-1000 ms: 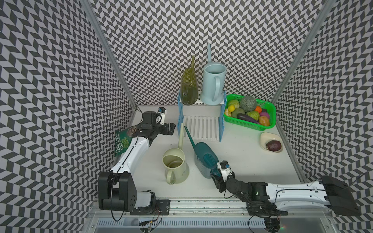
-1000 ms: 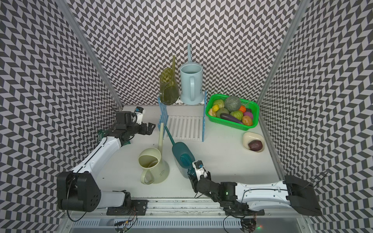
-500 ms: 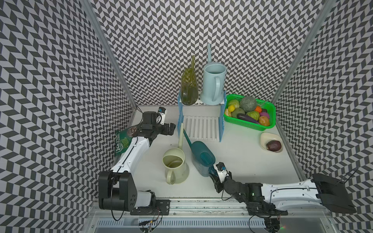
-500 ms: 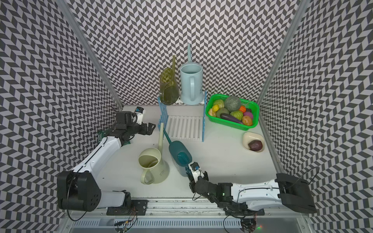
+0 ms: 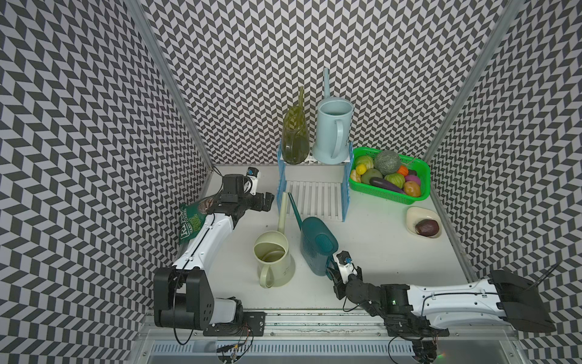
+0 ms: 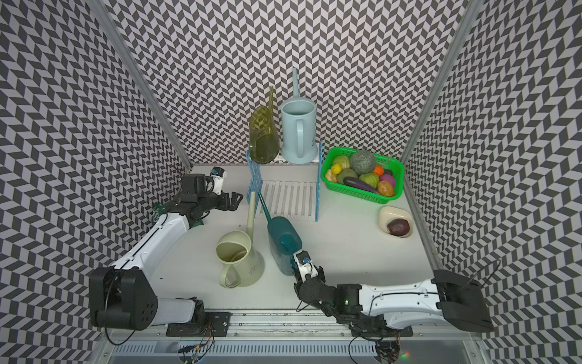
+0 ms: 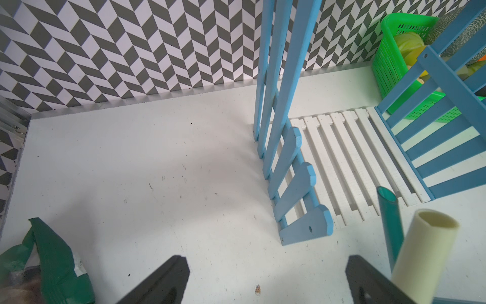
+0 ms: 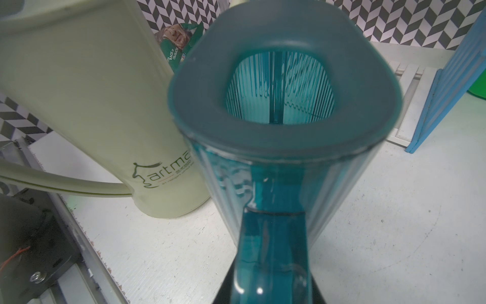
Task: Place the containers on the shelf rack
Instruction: 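Pick up a container from the center of the board, then place the container on the shelf.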
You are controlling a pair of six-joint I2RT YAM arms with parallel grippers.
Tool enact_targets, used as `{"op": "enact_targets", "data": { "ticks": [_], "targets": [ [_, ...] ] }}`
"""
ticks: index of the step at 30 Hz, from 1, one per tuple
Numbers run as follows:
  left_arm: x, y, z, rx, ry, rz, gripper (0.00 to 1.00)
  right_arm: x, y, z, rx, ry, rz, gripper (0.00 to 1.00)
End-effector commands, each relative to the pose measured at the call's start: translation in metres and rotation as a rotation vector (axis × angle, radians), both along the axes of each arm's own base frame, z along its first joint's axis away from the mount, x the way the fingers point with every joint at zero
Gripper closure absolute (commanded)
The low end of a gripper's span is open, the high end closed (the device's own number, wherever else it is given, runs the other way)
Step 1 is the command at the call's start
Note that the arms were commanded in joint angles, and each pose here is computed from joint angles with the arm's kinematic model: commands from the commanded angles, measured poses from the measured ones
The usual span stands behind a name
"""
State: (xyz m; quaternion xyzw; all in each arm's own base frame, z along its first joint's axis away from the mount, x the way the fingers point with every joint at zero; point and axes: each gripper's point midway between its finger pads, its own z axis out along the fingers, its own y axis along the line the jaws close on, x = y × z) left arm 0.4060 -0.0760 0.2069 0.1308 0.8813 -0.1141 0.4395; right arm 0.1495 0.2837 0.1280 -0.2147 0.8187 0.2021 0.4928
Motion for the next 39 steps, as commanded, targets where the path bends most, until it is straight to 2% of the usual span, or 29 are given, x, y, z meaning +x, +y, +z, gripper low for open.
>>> {"op": "enact_targets", "data": {
  "ticks": [1, 12, 19, 27, 39],
  "targets": [
    [0.0, 0.001, 0.002, 0.001, -0.007, -0.012, 0.0, 0.009, 0.006, 0.035, 0.094, -0.033, -0.094, 0.91],
    [0.0, 0.002, 0.004, 0.001, -0.013, -0.01, 0.0, 0.023, 0.006, 0.058, 0.132, -0.001, -0.279, 0.91],
    [-0.001, 0.001, 0.005, -0.004, -0.015, -0.015, 0.0, 0.037, 0.02, 0.072, 0.126, -0.06, -0.372, 0.91],
    [-0.003, 0.002, 0.005, -0.003, -0.02, -0.018, 0.0, 0.065, 0.041, 0.071, 0.076, -0.055, -0.409, 0.91],
    [-0.004, 0.001, 0.007, -0.015, -0.025, -0.027, 0.0, 0.12, 0.048, 0.07, 0.036, -0.064, -0.476, 0.91]
  ]
}}
